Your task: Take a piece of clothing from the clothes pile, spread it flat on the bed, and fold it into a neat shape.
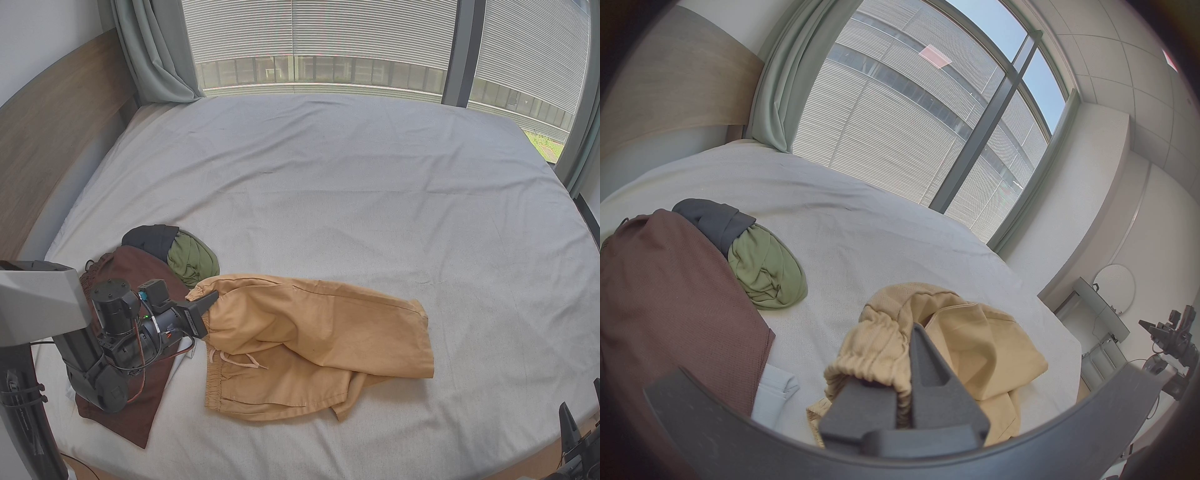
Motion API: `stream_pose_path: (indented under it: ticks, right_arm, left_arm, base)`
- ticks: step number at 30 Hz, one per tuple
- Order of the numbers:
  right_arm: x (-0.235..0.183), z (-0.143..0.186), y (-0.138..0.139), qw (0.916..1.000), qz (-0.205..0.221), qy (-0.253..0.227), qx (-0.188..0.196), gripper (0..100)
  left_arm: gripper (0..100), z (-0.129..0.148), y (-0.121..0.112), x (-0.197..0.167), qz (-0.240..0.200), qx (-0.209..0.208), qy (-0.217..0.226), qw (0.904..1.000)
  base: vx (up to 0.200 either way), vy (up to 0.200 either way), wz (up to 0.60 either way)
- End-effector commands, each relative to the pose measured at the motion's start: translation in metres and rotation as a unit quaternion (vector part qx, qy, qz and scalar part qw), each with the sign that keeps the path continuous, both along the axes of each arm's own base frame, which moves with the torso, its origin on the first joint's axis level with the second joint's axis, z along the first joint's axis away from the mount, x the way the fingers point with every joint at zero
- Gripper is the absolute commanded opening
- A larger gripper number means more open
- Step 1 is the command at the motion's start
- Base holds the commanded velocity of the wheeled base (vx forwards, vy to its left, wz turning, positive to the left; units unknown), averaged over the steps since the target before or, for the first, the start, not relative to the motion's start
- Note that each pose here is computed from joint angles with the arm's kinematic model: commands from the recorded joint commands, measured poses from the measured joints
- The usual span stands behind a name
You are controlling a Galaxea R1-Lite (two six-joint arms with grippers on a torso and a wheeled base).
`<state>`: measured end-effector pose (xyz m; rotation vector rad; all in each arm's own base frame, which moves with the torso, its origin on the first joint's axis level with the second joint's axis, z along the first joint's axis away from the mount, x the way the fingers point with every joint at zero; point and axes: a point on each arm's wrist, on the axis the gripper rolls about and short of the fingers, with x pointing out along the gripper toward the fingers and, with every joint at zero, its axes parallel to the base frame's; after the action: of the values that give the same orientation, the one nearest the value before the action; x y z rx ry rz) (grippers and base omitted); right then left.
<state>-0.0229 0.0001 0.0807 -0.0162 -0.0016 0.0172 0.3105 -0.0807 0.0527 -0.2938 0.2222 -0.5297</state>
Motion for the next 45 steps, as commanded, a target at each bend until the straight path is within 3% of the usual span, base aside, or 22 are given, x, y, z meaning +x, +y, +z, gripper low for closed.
stream_pose_path:
  ticks: [1,33,34,36,37,39,45]
  right_arm:
    - [0.000,-0.005,0.000,1.0000,0.001,0.000,0.000,100]
    - [0.000,-0.004,0.000,0.9998,0.008,-0.003,-0.015,100]
    - [0.000,-0.002,0.001,0.9997,0.011,-0.014,-0.017,100]
    - [-0.007,0.030,0.001,0.9947,0.009,-0.100,-0.020,100]
    - [-0.008,0.047,0.001,0.9924,0.008,-0.121,-0.021,100]
    - [-0.003,0.075,0.001,0.9932,0.013,-0.114,-0.020,100]
    - [0.019,0.088,0.001,0.9975,0.043,-0.054,-0.013,100]
  left_arm:
    - [0,-0.009,0.000,0.004,0.001,0.003,0.009,1.0000]
    - [0,-0.004,0.008,0.005,0.014,0.000,0.002,0.9999]
    - [0,-0.003,0.008,0.005,0.014,0.000,0.002,0.9999]
    - [0,-0.004,0.008,0.004,0.014,0.000,0.003,0.9999]
    - [0,-0.003,0.008,0.005,0.015,-0.001,0.001,0.9999]
    - [0,-0.002,0.008,0.005,0.014,-0.001,0.000,0.9999]
    - [0,0.004,0.008,0.004,0.014,-0.004,-0.009,0.9999]
  base:
    - [0.000,0.000,0.00]
    - [0.000,0.000,0.00]
    - [0.000,0.000,0.00]
    - [0.000,0.000,0.00]
    - [0.000,0.000,0.00]
    - [0.000,0.000,0.00]
    - [0.000,0.000,0.00]
